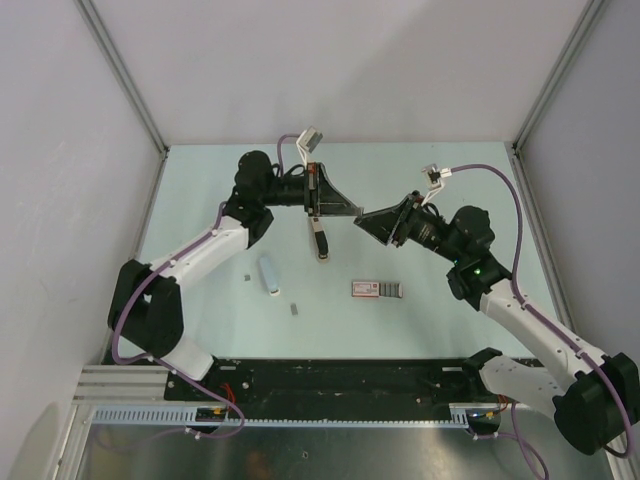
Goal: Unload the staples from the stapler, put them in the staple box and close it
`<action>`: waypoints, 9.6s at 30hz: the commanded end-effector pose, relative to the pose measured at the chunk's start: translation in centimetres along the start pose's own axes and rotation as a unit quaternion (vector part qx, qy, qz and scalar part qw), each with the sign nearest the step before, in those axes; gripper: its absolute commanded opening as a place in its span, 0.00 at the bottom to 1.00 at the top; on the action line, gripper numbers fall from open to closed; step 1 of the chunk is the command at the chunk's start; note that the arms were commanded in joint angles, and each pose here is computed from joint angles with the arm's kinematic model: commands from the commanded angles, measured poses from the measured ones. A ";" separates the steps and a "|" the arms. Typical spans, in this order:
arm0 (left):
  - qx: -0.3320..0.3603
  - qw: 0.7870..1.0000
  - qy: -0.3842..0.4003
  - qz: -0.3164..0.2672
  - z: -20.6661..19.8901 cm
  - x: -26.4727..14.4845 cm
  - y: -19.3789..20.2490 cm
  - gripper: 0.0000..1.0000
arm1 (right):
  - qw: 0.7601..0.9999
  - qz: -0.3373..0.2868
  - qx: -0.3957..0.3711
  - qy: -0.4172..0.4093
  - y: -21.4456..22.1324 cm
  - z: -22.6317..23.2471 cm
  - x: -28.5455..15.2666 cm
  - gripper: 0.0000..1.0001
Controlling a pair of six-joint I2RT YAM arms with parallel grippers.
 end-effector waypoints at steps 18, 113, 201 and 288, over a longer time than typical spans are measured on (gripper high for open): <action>0.053 0.999 0.007 -0.006 -0.5 -0.4 0.5 0.35 | 0.999 -0.026 -0.009 -0.030 -1.7 1.2 0.7 0.23; 0.319 0.849 -0.420 0.042 7.8 -9.7 3.4 0.52 | 0.778 0.312 -0.016 0.545 19.3 -12.2 -5.3 0.01; 0.329 0.840 -0.408 0.138 11.3 -7.5 7.0 0.55 | 0.807 0.317 0.013 0.497 16.7 -11.0 -7.0 0.00; 0.362 0.825 -0.401 0.168 11.5 -6.3 8.8 0.55 | 0.829 0.411 0.035 0.377 19.2 -12.1 -7.3 0.00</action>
Point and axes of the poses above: each gripper's point midway between its finger pads, its own x axis out along the fingers, its own z axis along the line the jaws close on, y = z × x, the point moved 5 cm from there along -x, back along the fingers, and after that the axes turned 7 degrees about -x, right-handed, at the moved point
